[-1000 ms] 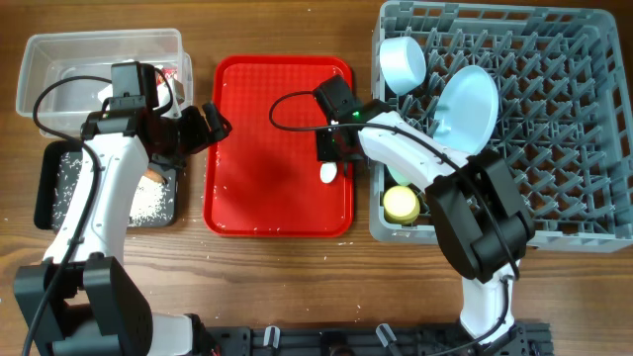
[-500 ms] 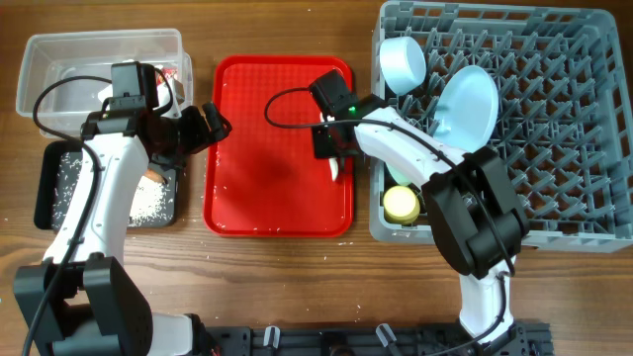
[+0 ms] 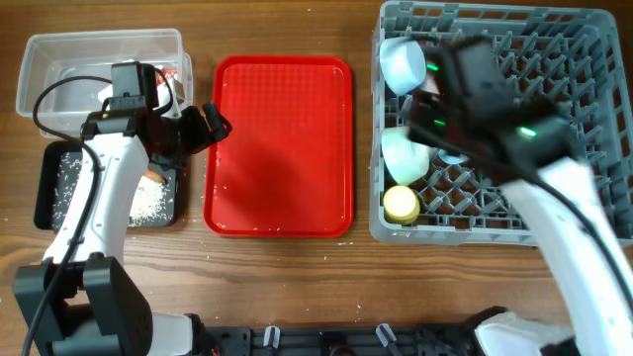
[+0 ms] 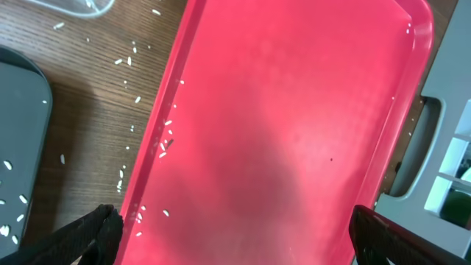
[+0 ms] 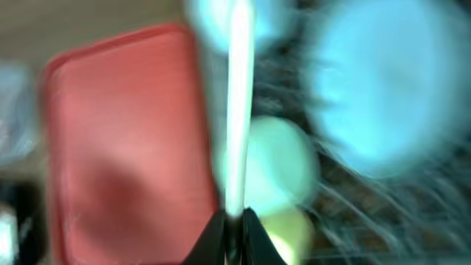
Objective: Sort waste into correct bins and load items into the dishwasher rack
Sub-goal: 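Lay the white spoon in the dish rack and release it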
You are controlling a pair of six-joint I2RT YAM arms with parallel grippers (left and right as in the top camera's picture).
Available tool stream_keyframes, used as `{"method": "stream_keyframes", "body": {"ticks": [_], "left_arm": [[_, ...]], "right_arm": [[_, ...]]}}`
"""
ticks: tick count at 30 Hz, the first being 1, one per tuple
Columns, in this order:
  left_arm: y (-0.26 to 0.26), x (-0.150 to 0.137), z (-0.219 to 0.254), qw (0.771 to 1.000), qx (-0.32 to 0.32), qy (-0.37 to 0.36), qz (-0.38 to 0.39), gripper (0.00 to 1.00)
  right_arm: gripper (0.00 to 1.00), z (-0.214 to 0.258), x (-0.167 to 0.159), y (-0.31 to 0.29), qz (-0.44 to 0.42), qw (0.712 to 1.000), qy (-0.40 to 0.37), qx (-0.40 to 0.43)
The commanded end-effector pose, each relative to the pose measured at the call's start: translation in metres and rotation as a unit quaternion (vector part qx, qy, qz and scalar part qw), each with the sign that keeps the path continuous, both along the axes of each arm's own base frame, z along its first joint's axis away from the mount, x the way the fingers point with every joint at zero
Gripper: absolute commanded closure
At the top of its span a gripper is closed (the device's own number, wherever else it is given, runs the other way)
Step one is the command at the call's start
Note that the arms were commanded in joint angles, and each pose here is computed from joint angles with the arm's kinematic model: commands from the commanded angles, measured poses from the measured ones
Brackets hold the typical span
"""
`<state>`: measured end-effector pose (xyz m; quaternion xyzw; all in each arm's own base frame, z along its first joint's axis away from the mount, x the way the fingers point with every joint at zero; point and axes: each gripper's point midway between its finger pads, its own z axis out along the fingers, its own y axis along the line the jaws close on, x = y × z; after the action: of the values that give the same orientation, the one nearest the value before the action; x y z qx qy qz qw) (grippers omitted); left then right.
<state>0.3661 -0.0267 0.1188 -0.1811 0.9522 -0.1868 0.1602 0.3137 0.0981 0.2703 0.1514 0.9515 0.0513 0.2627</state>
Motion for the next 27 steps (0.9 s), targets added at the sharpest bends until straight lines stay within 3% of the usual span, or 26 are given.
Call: {"method": "stream_keyframes", "body": {"ticks": [1, 3, 8, 15, 17, 18, 19, 20, 21, 25, 27], "left_arm": [[0.002, 0.004, 0.007, 1.000, 0.002, -0.012, 0.002, 0.00], [0.002, 0.004, 0.007, 1.000, 0.002, -0.012, 0.002, 0.00], [0.002, 0.004, 0.007, 1.000, 0.002, -0.012, 0.002, 0.00], [0.002, 0.004, 0.007, 1.000, 0.002, -0.012, 0.002, 0.00], [0.002, 0.004, 0.007, 1.000, 0.002, -0.012, 0.002, 0.00], [0.002, 0.004, 0.007, 1.000, 0.002, -0.012, 0.002, 0.00], [0.002, 0.004, 0.007, 1.000, 0.002, -0.012, 0.002, 0.00], [0.002, 0.004, 0.007, 1.000, 0.002, -0.012, 0.002, 0.00], [0.002, 0.004, 0.007, 1.000, 0.002, -0.012, 0.002, 0.00], [0.002, 0.004, 0.007, 1.000, 0.002, -0.012, 0.002, 0.00], [0.002, 0.004, 0.007, 1.000, 0.002, -0.012, 0.002, 0.00]], "right_arm": [[0.96, -0.002, -0.035, -0.079, -0.328, 0.945, 0.001, -0.006], [0.95, -0.010, -0.063, -0.099, -0.448, 0.894, 0.021, -0.003], [0.96, -0.057, -0.075, -0.098, -0.530, 0.846, 0.052, 0.010], [0.96, -0.140, -0.052, -0.080, -0.535, 0.841, 0.052, 0.060], [0.81, -0.140, -0.050, -0.079, -0.534, 0.842, 0.048, 0.064], [0.66, -0.139, -0.050, -0.079, -0.534, 0.842, 0.047, 0.065], [0.32, -0.138, -0.051, -0.080, -0.533, 0.842, 0.046, 0.066], [0.09, -0.135, -0.051, -0.080, -0.524, 0.848, 0.045, 0.064], [0.01, -0.130, -0.050, -0.081, -0.508, 0.858, 0.040, 0.061], [0.00, -0.084, -0.043, -0.079, -0.414, 0.908, -0.001, 0.067], [0.00, -0.046, -0.046, -0.074, -0.327, 0.941, -0.037, 0.079]]}}
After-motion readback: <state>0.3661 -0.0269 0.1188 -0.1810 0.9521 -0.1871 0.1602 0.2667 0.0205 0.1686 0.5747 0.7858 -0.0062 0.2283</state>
